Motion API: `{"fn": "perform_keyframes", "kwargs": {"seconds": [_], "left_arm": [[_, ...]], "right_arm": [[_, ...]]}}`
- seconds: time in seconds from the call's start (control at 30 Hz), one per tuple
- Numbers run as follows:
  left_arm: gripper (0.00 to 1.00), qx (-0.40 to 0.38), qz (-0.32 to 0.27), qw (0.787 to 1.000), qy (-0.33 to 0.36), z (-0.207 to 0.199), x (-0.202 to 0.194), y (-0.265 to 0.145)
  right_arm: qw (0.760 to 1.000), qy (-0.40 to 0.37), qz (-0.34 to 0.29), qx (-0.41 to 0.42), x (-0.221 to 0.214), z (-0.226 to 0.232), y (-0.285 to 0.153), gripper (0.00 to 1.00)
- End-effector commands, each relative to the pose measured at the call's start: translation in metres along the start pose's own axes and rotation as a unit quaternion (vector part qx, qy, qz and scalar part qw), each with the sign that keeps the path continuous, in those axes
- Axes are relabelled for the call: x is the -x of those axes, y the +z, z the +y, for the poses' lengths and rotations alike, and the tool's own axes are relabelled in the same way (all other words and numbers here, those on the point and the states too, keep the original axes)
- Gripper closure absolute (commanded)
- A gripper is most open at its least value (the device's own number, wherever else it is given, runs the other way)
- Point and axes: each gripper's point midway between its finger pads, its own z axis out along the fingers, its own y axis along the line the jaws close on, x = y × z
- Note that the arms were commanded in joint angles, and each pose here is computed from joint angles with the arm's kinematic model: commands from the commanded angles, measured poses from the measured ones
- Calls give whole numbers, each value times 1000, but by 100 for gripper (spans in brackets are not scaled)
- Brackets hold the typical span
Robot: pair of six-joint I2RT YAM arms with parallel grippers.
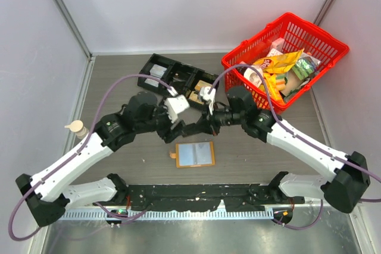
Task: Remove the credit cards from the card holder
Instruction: Place the credit card in the storage box.
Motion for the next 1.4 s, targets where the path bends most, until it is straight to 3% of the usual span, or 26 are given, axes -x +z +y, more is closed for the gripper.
{"fn": "perform_keyframes", "kwargs": {"seconds": [0.0,0.13,0.4,0.47,0.5,0.53,0.57,0.6,0.8,1.1,1.27,1.37], "left_arm": [[22,186,-105,974,-80,80,22,-30],[1,350,-167,906,-171,146,14,-75],[0,571,-188,768,-220,191,-30,-151],[0,594,-195,750,-216,192,-35,-163],[0,599,-198,746,-214,191,-36,-166],[0,605,-204,740,-213,191,-37,-170],[0,609,-211,735,-213,190,-37,-174],[0,610,-215,733,-212,189,-38,-176],[0,618,-247,716,-210,186,-36,-190],[0,620,-253,712,-210,185,-36,-193],[0,614,-251,719,-208,185,-35,-189],[0,611,-251,721,-209,185,-34,-187]], "right_arm": [[988,93,-67,-106,41,-62,-1,99],[963,165,-97,-190,58,-119,0,99],[916,246,-109,-297,67,-203,34,99],[905,262,-112,-316,68,-223,45,99],[899,278,-91,-327,50,-235,56,99],[893,280,-104,-338,63,-244,56,99],[887,295,-84,-345,44,-253,69,99],[885,292,-97,-348,57,-260,71,99],[866,312,-71,-384,38,-294,111,99],[842,346,-65,-410,15,-319,147,97],[836,347,-56,-423,10,-320,145,82],[836,339,-48,-428,12,-315,135,67]]}}
